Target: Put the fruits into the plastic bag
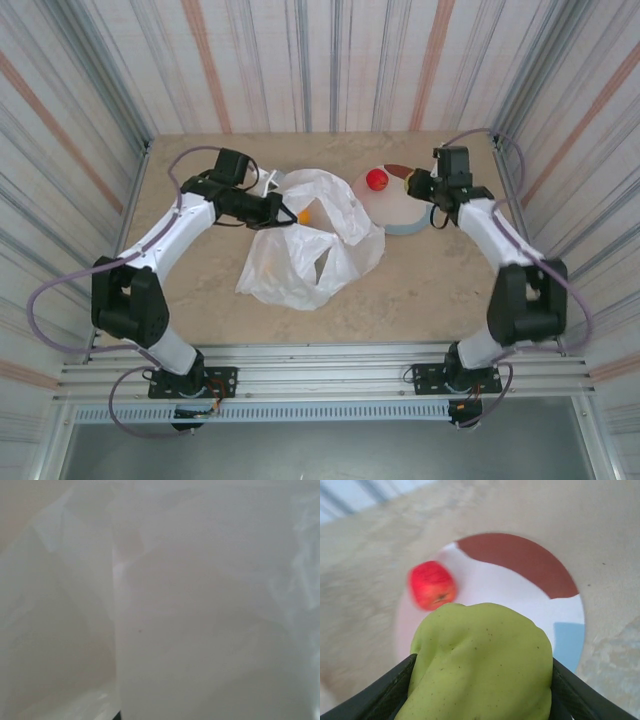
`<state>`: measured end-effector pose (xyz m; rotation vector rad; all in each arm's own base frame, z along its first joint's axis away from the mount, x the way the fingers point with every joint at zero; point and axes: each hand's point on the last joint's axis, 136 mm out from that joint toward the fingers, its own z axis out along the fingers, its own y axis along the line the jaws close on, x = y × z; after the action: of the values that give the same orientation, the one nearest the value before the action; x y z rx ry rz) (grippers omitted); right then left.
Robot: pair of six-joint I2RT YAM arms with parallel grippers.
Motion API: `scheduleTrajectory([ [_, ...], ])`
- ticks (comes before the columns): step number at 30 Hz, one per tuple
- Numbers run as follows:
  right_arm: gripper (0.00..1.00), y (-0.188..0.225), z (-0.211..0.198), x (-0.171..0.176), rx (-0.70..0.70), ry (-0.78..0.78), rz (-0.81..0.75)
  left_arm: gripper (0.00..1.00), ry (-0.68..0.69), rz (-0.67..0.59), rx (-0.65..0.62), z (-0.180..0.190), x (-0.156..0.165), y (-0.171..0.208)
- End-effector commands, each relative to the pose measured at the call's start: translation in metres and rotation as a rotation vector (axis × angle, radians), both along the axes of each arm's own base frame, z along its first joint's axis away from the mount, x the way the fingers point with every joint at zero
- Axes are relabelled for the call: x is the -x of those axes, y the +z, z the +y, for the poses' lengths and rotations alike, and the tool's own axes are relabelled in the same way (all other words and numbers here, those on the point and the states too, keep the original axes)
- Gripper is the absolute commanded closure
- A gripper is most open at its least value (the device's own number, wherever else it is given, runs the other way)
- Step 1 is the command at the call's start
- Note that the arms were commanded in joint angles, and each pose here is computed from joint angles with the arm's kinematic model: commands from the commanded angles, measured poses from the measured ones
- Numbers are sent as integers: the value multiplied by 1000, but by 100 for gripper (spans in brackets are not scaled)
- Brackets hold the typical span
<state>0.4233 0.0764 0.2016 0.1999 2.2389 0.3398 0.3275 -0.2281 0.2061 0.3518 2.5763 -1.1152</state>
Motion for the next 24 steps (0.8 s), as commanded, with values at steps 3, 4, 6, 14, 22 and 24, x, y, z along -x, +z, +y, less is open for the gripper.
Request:
scheduleTrajectory([
  [3,46,36,83,71,-113,345,-105,100,78,-224,-229,41,-8,30],
  [4,46,40,97,82,-125,401,-115,100,79,-238,-249,43,-8,31],
  [6,46,41,122,105,-136,506,-117,100,77,-270,-286,46,-7,36],
  [14,46,33,156,153,-169,719,-130,100,31,-412,-362,46,5,74],
  [22,48,12,149,163,-156,717,-117,100,-7,-452,-447,42,11,79],
  [24,49,9,151,157,-148,707,-111,100,-21,-454,-445,40,12,77],
])
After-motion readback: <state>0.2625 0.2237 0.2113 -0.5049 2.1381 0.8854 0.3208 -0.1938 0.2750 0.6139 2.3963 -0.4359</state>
